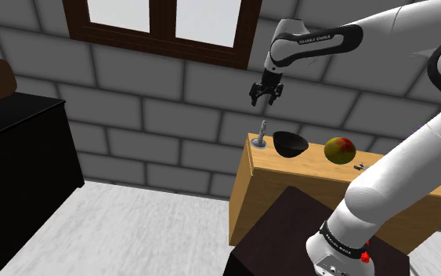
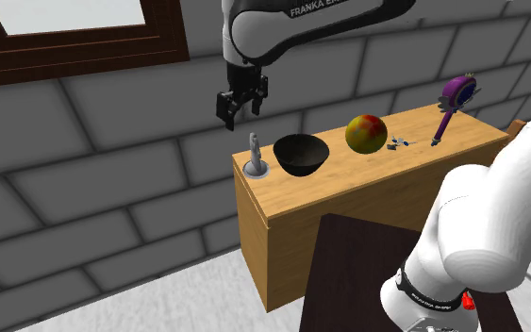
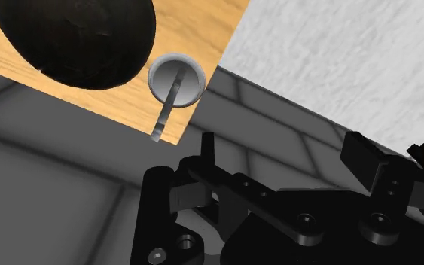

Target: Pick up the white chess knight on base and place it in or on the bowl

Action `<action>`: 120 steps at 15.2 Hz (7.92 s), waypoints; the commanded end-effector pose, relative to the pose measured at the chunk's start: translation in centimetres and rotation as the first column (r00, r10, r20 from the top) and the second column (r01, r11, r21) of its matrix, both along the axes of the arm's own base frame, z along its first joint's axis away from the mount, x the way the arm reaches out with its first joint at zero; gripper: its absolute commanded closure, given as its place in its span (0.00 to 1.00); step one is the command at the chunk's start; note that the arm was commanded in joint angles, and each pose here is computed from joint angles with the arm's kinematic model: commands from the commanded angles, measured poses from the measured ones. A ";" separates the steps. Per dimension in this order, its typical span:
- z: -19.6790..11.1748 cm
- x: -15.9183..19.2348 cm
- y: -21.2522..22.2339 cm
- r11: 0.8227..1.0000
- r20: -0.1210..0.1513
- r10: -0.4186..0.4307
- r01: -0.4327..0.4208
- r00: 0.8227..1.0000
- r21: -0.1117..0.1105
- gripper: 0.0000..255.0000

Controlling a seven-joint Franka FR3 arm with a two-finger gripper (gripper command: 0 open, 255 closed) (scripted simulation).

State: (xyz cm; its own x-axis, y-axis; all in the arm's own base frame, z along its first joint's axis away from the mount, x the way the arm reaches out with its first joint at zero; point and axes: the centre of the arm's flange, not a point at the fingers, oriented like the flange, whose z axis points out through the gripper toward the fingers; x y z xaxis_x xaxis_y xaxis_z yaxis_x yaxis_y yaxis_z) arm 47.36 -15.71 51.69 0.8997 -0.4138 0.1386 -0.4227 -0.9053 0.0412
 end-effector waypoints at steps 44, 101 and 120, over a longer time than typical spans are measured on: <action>-12.9 5.0 -16.3 0.931 -0.068 -0.360 0.363 0.931 0.044 1.00; -1.0 -9.7 -20.3 0.931 -0.068 -0.360 0.363 0.931 0.044 1.00; -4.9 -9.7 -20.3 0.931 -0.068 -0.360 0.363 0.931 0.044 0.00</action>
